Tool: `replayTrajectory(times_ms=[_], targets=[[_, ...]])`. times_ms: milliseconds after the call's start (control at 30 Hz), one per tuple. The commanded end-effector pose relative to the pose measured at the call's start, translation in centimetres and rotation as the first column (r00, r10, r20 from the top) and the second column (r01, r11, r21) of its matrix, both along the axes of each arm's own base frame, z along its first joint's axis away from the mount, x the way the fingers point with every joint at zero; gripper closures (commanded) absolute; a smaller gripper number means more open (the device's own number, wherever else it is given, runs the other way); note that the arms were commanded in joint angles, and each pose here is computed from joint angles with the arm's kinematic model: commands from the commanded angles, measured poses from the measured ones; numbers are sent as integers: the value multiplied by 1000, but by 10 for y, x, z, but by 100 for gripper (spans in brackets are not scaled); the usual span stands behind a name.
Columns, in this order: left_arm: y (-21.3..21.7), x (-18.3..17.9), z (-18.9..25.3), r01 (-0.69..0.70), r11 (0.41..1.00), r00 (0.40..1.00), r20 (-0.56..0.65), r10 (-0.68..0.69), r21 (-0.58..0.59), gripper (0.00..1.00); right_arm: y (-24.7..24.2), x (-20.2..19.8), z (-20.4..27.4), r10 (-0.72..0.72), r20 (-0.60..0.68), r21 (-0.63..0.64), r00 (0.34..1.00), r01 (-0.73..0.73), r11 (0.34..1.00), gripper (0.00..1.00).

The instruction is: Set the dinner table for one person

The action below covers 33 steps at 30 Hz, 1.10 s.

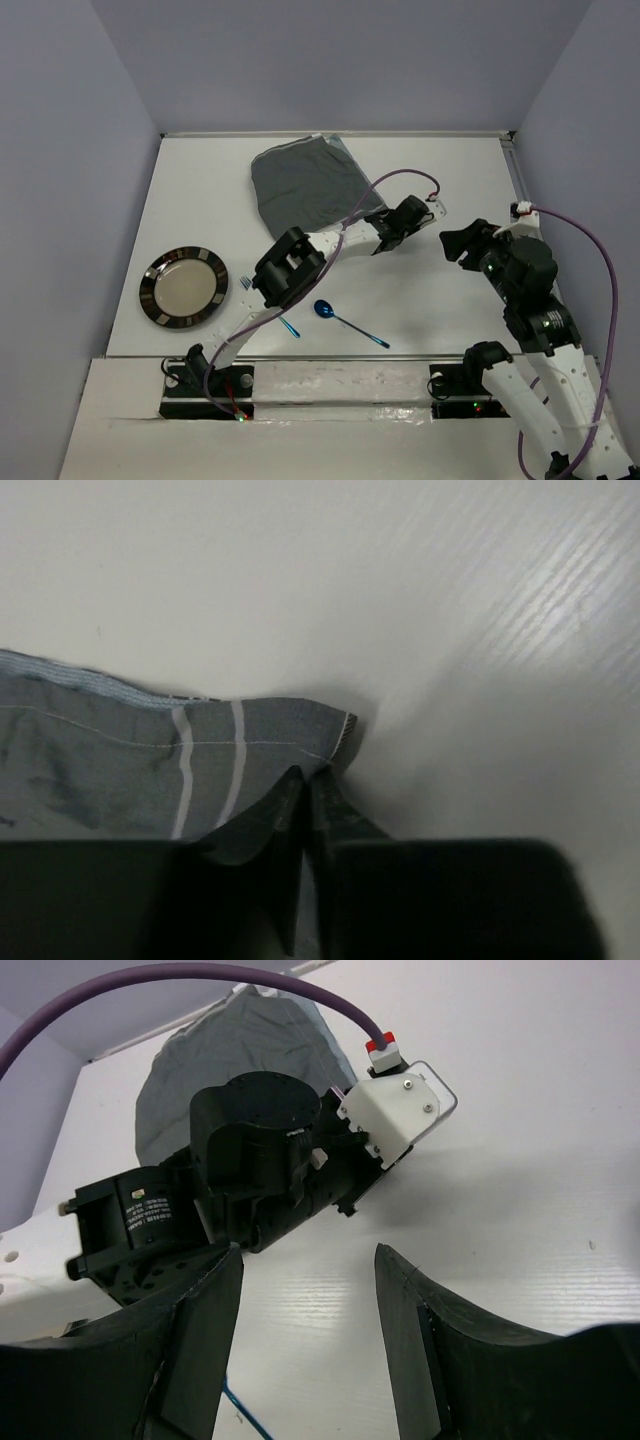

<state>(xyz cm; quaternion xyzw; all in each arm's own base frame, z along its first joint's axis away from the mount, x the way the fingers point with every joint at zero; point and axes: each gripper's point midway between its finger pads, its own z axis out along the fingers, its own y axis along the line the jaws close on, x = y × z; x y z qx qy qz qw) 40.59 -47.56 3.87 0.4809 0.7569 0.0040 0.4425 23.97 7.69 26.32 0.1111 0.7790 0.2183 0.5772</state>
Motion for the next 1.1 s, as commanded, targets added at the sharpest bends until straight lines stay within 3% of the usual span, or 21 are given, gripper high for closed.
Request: replayTrajectory(times_ms=[0, 33, 133, 233, 267, 333, 367, 433, 467, 500, 533, 567, 633, 733, 767, 833, 1067], targets=[[-2, 19, 34, -58, 998, 993, 99, 60, -24, 93, 10, -5, 21, 69, 75, 10, 995, -70, 997, 39], [-4, 22, 42, -73, 996, 989, 124, 79, -49, 100, 11, -6, 21, 75, 78, 9, 994, -75, 997, 39], [3, 33, 77, -144, 981, 966, 195, 168, -132, 100, 11, -8, 18, 83, 80, 1, 993, -83, 997, 39], [28, 49, 133, -236, 922, 928, 210, 307, -308, 100, 16, -7, 13, 108, 67, 5, 992, -108, 994, 39], [40, 50, 172, -249, 886, 912, 213, 351, -392, 100, 19, -6, 10, 118, 59, 5, 991, -119, 993, 39], [62, 51, 195, -305, 812, 886, 164, 434, -498, 100, 22, 0, 0, 132, 32, 5, 991, -132, 991, 38], [85, 49, 237, -327, 749, 852, 163, 498, -576, 100, 22, 5, -4, 123, 24, 2, 992, -123, 992, 38], [105, 40, 247, -350, 658, 832, 102, 545, -667, 100, 25, 13, -19, 125, -21, -1, 992, -125, 992, 36], [123, 30, 281, -326, 599, 819, 99, 565, -731, 100, 29, 21, -36, 136, -81, -4, 987, -137, 991, 35], [139, 27, 288, -341, 542, 795, 71, 602, -768, 100, 39, 24, -41, 172, -93, 6, 981, -172, 985, 34], [150, 23, 276, -369, 501, 781, 30, 623, -782, 100, 45, 27, -47, 188, -112, 10, 976, -188, 982, 34], [168, 18, 291, -373, 449, 759, 10, 651, -812, 100, 53, 32, -64, 203, -168, 14, 965, -203, 979, 33], [198, 16, 274, -421, 399, 722, -35, 691, -814, 100, 74, 36, -72, 239, -171, 7, 956, -241, 971, 33], [246, -4, 279, -424, 241, 677, -129, 724, -873, 100, 112, 41, -100, 297, -241, 7, 924, -305, 952, 32], [253, -4, 260, -448, 253, 663, -129, 737, -858, 100, 122, 42, -106, 309, -250, 5, 918, -318, 948, 32], [286, -18, 264, -438, 156, 629, -178, 757, -885, 100, 140, 55, -122, 304, -278, 24, 911, -310, 950, 32], [334, -46, 237, -446, 79, 579, -219, 785, -892, 100, 167, 104, -157, 243, -340, 9, 909, -255, 967, 37]])
